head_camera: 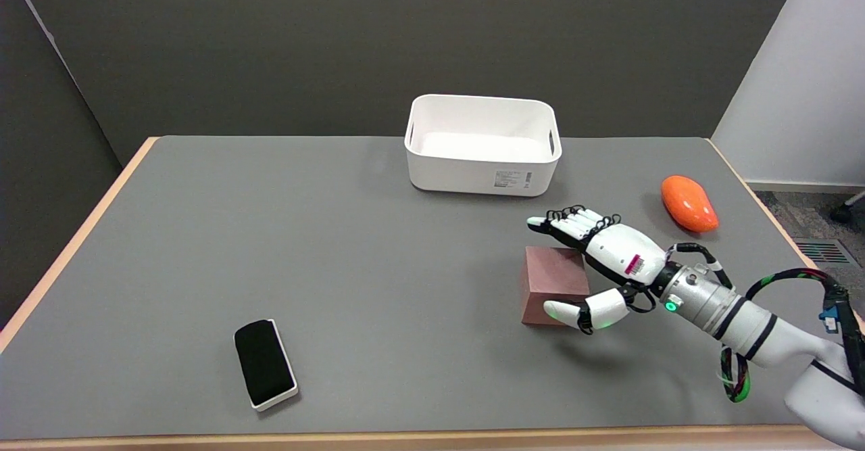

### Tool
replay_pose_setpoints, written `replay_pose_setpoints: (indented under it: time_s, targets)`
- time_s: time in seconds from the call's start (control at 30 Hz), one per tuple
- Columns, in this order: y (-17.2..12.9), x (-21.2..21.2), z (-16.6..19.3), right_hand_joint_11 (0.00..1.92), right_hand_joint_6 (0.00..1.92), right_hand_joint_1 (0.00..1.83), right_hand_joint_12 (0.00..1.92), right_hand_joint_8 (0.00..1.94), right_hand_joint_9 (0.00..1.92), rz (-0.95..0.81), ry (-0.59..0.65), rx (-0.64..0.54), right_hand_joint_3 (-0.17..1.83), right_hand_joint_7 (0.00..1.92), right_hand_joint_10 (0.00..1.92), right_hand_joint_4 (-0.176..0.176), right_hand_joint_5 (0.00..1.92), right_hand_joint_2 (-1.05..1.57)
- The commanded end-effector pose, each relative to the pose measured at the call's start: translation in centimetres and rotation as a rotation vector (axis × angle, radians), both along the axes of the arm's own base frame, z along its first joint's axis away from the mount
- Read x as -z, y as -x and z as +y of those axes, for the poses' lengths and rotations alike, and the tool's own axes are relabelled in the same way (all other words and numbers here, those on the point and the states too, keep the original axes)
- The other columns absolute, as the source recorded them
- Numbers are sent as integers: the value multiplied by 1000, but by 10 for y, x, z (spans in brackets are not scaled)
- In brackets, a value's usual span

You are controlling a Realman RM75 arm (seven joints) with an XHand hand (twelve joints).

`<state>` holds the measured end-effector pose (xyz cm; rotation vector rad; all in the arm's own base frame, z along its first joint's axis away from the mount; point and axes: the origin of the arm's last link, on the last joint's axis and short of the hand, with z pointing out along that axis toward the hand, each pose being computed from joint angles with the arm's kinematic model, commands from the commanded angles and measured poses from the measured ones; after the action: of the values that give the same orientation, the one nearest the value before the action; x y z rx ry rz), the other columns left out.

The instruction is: Pick up wooden cube.

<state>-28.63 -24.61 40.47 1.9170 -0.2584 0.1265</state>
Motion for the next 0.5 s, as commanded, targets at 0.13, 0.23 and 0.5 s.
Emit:
replay_pose_setpoints:
  time_s: [0.13,0.23,0.5]
  targets:
    - [13,3,-7,103,348,559,1297,431,229,-22,20,16,838,358,852,-50,153,598]
    - [12,6,-5,367,530,850,1586,692,500,-15,35,-31,914,560,1132,-93,279,652]
    - [5,10,-4,507,1280,1256,1921,1372,804,40,34,-156,254,849,1343,-153,561,1108]
